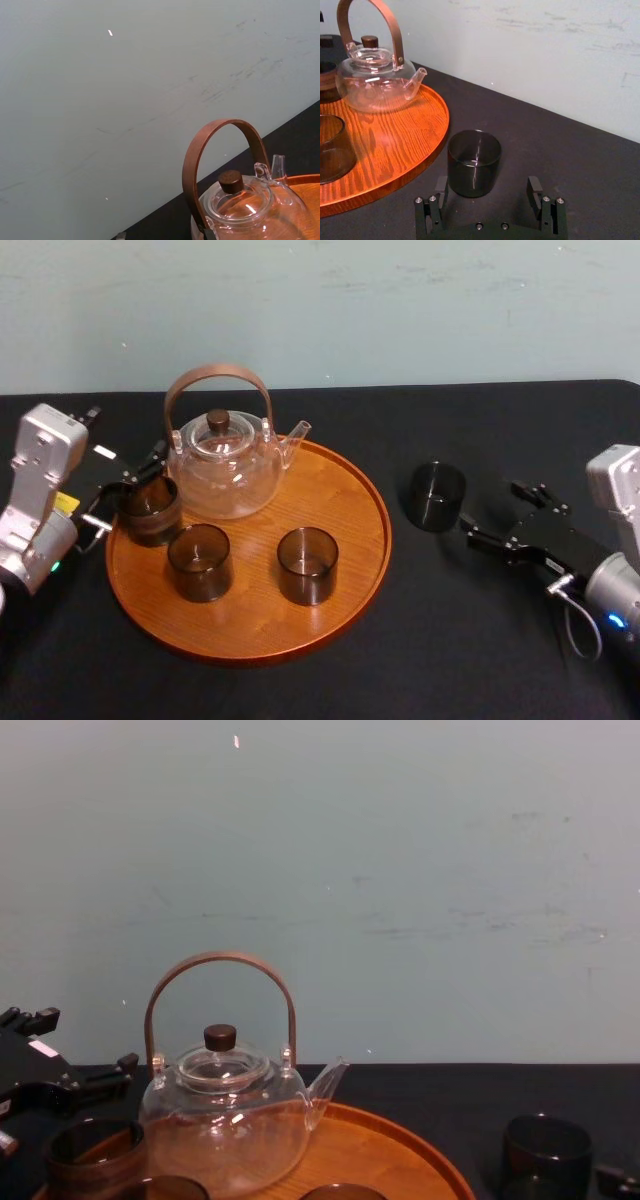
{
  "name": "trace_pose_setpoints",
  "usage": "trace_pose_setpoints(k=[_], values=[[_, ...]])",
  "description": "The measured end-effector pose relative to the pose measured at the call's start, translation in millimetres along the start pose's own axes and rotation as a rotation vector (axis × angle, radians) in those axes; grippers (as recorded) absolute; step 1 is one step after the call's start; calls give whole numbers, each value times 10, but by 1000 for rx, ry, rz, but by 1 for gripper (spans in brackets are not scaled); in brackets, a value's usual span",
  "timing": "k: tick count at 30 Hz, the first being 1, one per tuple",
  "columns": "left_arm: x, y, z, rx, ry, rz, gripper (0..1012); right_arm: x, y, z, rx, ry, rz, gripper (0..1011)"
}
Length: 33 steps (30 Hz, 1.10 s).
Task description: Pick up the glass from the table and place it on the tray.
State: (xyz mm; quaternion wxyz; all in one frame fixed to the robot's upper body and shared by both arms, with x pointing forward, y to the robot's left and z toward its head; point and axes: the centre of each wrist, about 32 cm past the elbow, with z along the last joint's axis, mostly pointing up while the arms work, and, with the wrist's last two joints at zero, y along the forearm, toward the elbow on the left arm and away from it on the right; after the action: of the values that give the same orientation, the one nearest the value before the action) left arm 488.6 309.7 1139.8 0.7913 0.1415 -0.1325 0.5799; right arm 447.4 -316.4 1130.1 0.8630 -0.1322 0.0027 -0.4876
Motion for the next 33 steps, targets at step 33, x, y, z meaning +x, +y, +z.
trace_pose_setpoints(k=[33], values=[[0, 0, 0, 0, 0, 0, 1001, -50, 597, 91, -34, -42, 50, 1003]])
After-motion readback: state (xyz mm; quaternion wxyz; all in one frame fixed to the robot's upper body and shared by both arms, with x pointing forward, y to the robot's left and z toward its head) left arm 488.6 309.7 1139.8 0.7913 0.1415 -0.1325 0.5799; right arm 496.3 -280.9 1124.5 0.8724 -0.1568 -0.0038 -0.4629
